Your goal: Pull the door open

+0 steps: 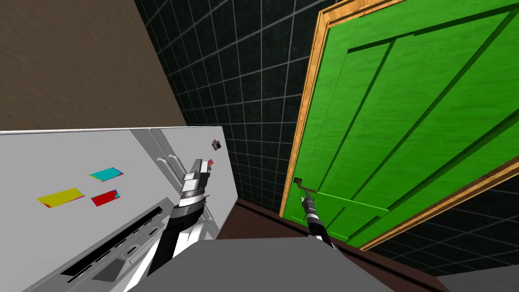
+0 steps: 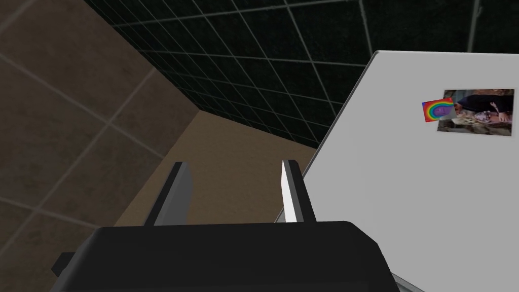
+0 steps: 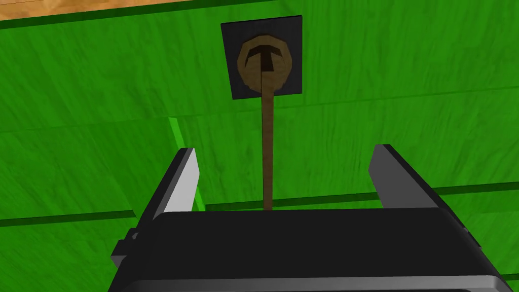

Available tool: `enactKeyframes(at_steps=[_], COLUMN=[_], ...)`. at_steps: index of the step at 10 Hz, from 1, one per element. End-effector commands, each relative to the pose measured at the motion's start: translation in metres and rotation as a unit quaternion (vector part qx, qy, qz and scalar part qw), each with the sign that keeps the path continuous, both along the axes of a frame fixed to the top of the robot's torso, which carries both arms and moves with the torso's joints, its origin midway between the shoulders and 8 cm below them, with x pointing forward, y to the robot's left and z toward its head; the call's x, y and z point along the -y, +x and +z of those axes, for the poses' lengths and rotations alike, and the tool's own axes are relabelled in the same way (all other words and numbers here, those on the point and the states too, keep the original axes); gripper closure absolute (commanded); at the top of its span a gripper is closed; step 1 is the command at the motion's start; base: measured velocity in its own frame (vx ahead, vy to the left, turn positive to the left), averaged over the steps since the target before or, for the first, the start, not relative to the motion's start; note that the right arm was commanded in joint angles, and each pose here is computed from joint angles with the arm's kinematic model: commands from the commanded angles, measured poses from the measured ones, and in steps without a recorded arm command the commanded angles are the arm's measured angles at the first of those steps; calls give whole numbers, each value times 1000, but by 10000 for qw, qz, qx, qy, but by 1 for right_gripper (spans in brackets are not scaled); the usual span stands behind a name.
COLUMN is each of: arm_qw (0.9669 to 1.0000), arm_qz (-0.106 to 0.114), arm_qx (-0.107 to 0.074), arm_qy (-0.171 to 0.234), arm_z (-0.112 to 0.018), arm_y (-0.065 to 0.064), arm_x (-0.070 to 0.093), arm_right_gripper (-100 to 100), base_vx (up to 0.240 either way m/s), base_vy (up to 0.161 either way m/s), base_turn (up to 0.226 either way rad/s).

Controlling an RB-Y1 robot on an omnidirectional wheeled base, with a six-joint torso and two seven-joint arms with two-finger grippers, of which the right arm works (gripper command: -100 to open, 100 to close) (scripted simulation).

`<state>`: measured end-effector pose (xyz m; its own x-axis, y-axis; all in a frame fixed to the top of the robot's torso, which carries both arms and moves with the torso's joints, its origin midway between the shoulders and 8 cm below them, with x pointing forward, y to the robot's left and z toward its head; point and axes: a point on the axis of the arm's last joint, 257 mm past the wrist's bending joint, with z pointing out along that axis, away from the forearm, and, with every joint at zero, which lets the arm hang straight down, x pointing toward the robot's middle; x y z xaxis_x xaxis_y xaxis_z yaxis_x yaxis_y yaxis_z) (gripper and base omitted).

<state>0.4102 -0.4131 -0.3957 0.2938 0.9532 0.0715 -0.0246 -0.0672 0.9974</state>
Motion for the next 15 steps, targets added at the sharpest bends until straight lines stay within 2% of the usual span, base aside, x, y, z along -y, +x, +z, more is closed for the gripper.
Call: enactKeyframes(at_steps=[1,3,4,5,6,11,15], arm_qw=[9999,9996,9996,9996,9996,9996,10000], arm_qz=[-125,-268,-291,-266,-266,-266,-37], arm_qx=[-3,-1,0,3,3,3,-6], arm_qy=[13,13,13,8,8,8,-2], arm_z=[1,1,1,0,0,0,0], arm_y=[-12,-25,-27,-27,-27,-27,-32], arm_x=[25,49,53,47,47,47,42], arm_right_gripper=[-100,-100,-100,-100,100,100,100], base_vx=[215,211,200,88,-12,-18,-171], base_vy=[-12,-21,-40,-19,2,4,-27], base_turn=[161,124,80,14,-9,0,98])
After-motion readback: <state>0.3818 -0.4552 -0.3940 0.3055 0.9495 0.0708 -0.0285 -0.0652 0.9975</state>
